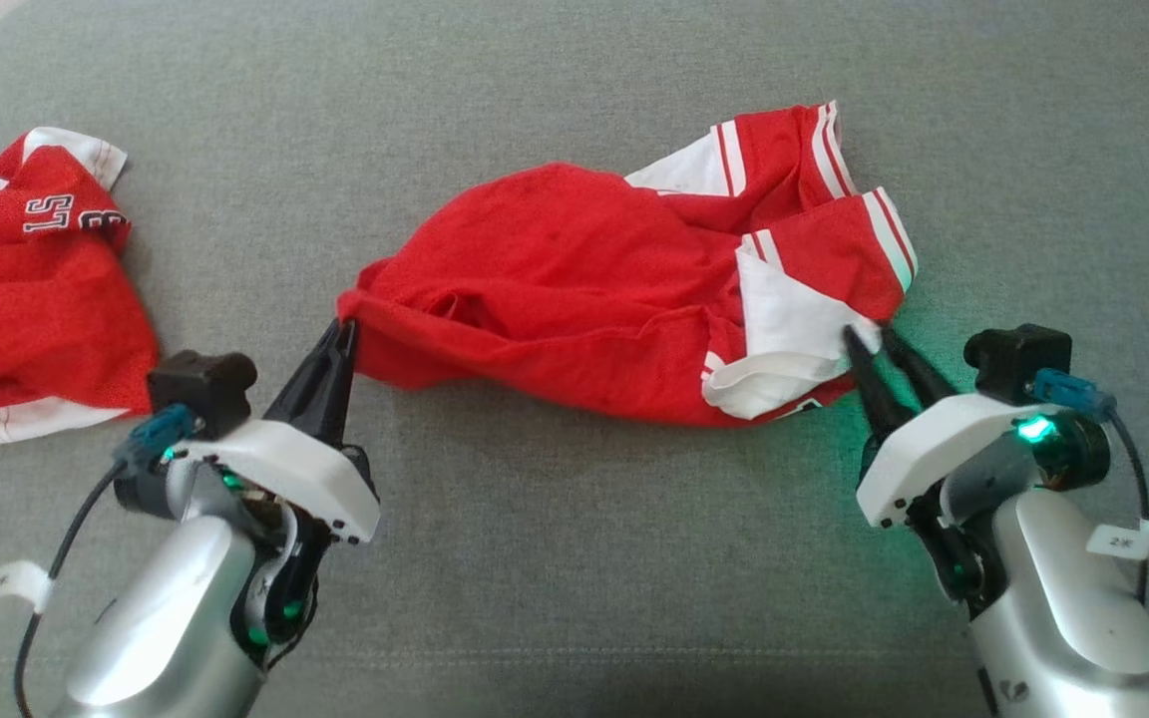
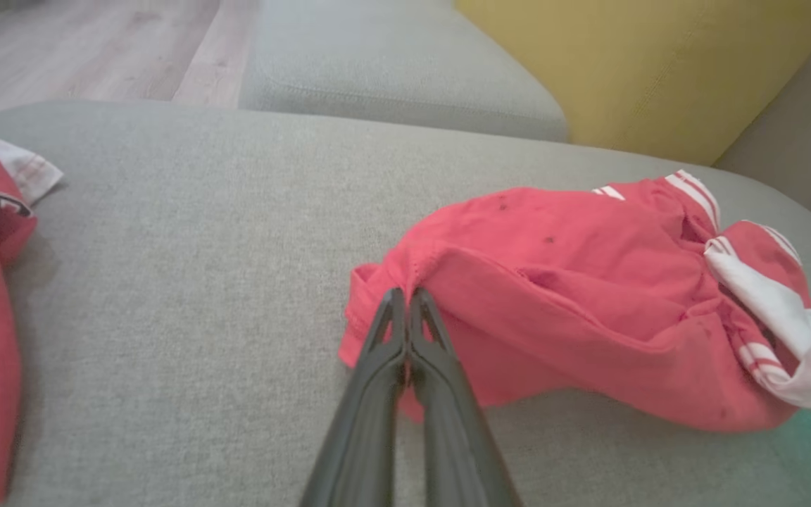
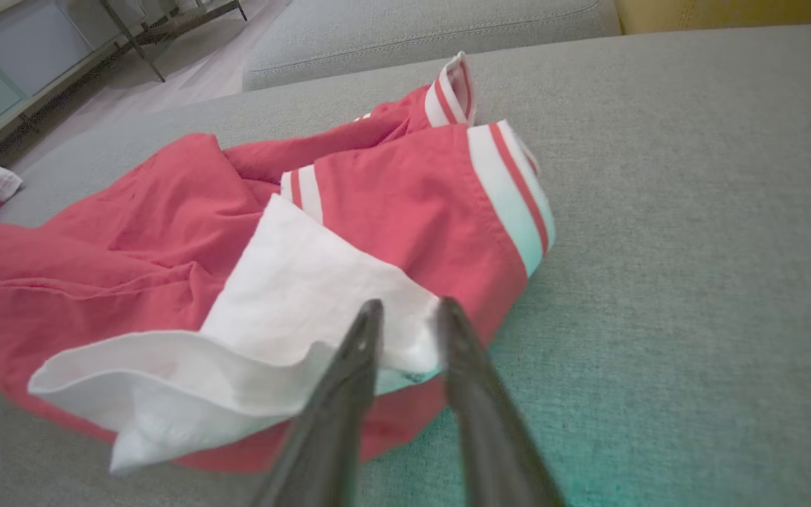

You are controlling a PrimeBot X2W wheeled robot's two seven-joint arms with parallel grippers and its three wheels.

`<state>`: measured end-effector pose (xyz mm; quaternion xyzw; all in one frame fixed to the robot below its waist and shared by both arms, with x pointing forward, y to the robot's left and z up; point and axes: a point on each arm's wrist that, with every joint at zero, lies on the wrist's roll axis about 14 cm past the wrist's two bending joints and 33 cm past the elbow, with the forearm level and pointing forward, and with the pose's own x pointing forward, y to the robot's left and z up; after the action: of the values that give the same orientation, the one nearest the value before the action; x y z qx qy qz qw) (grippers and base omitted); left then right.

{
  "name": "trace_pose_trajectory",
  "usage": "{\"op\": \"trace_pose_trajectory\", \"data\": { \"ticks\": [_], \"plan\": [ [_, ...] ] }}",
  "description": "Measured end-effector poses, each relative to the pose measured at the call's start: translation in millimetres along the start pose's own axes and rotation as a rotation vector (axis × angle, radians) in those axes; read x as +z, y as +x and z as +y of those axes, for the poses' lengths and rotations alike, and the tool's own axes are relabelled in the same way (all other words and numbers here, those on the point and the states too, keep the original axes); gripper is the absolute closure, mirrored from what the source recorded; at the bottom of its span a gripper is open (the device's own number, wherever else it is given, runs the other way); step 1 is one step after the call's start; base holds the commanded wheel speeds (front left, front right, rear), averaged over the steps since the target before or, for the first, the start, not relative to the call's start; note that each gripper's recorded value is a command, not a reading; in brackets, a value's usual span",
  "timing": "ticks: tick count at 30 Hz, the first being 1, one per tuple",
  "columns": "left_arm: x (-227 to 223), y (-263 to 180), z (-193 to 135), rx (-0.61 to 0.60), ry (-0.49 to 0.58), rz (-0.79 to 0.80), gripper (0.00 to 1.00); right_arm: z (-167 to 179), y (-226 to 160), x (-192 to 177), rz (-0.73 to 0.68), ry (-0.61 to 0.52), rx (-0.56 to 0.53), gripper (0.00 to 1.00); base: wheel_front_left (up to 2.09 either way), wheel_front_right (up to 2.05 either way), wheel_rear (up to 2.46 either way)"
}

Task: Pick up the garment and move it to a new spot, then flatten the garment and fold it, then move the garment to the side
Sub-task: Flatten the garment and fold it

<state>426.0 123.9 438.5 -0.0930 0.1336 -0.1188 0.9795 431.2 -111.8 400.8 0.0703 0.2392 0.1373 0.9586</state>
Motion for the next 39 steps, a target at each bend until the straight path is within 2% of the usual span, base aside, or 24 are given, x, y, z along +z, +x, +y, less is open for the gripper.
{"op": "trace_pose_trajectory", "data": {
  "ticks": [5,10,11,18,23,32,39],
  "plan": [
    [25.1,-0.9,-4.5,-0.008,0.017,-0.102,1.0,-5.7,-4.6,17.2,-0.07,0.018,-0.007,1.0,0.0,0.0,0.0],
    [53.9,-6.2,-4.1,-0.011,0.054,-0.189,1.0,-12.0,-18.4,65.0,-0.239,0.01,-0.022,1.0,0.0,0.0,0.0],
    [53.9,-6.2,-4.1,-0.011,0.054,-0.189,1.0,-12.0,-18.4,65.0,-0.239,0.01,-0.022,1.0,0.0,0.0,0.0],
    [72.0,-17.9,-14.0,-0.027,0.062,-0.239,1.0,-14.4,-53.0,133.1,-0.463,-0.042,-0.038,1.0,0.0,0.0,0.0],
    [116.3,-32.0,-21.1,-0.041,0.111,-0.369,1.0,-9.0,-93.7,187.6,-0.639,-0.123,-0.051,1.0,0.0,0.0,0.0],
    [224.3,-65.6,-42.1,-0.088,0.217,-0.631,1.0,-5.4,-182.9,282.1,-0.918,-0.263,-0.12,1.0,0.0,0.0,0.0],
    [275.1,-86.1,-56.9,-0.114,0.261,-0.747,1.0,3.4,-234.9,328.1,-1.073,-0.328,-0.145,1.0,0.0,0.0,0.0]
  ]
}}
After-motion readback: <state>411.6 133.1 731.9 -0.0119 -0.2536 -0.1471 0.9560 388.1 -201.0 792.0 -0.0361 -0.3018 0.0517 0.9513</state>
